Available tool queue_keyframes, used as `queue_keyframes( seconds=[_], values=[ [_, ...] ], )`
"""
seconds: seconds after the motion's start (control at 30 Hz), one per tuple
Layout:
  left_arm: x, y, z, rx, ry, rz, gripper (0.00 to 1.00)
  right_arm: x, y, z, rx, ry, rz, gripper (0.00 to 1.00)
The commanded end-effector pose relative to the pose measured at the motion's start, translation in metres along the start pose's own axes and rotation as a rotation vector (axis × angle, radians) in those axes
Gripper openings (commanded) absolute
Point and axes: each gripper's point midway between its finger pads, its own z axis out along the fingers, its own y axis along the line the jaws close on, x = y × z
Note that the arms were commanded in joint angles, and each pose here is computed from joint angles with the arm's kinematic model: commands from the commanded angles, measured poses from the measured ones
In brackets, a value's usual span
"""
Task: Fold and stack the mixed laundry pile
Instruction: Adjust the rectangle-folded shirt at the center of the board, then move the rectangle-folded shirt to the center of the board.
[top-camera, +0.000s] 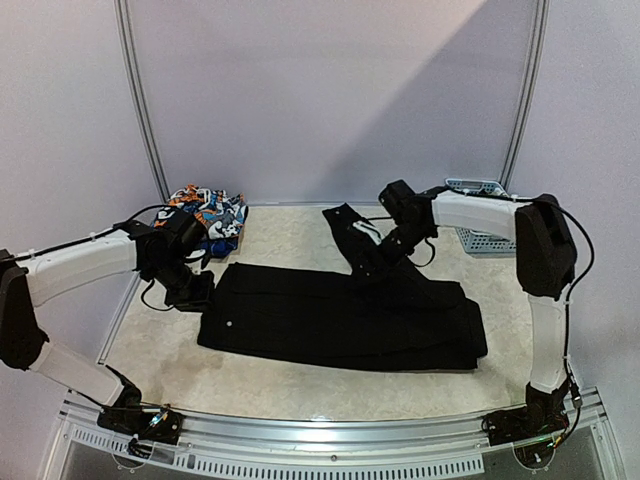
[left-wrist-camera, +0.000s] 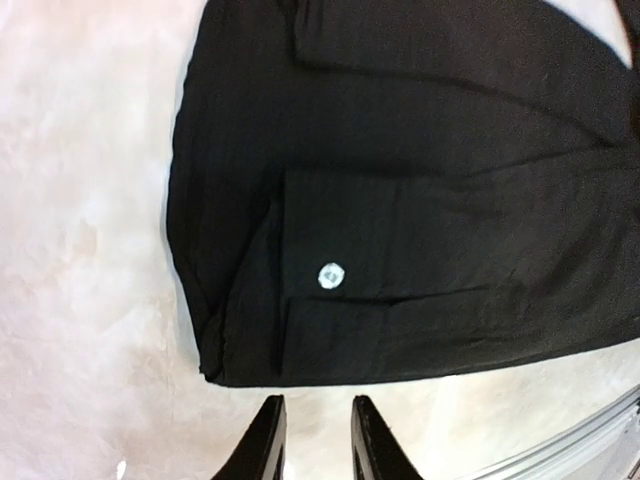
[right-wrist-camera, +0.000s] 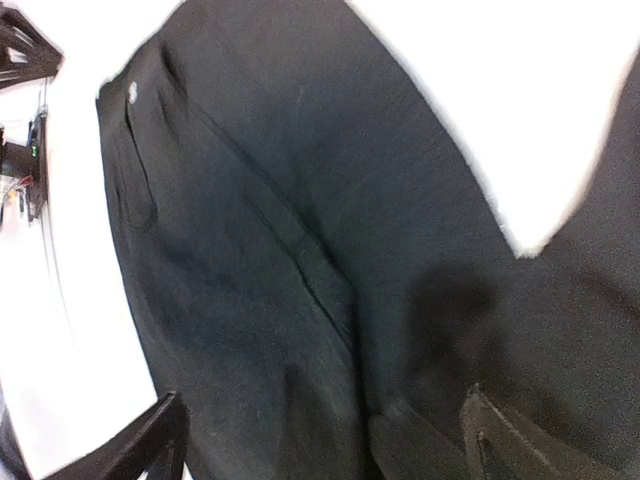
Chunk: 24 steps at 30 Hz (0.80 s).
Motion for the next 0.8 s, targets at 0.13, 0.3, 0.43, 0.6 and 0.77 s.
queue_keyframes(
  seconds=[0.13, 0.3, 0.43, 0.6, 0.77],
  values=[
    [-0.058, -0.048, 0.0, 0.098, -0.181, 0.081, 0.28, -0.005, -0.048, -0.084, 0.201, -0.11, -0.01, 0.99],
    [-0.09, -0.095, 0.017, 0.143, -0.217, 0.162, 0.28, -0.01, -0.11, -0.124, 0.27, -0.238, 0.116, 0.99],
    [-0.118, -0.125, 0.025, 0.163, -0.264, 0.184, 0.33, -0.016, -0.137, -0.131, 0.292, -0.249, 0.122, 0.99],
    [-0.148, -0.153, 0.036, 0.202, -0.301, 0.162, 0.36, -0.03, -0.155, -0.114, 0.251, -0.236, 0.102, 0.98],
    [-0.164, -0.178, 0.053, 0.278, -0.299, 0.128, 0.37, -0.034, -0.178, -0.081, 0.184, -0.213, 0.179, 0.93]
  ],
)
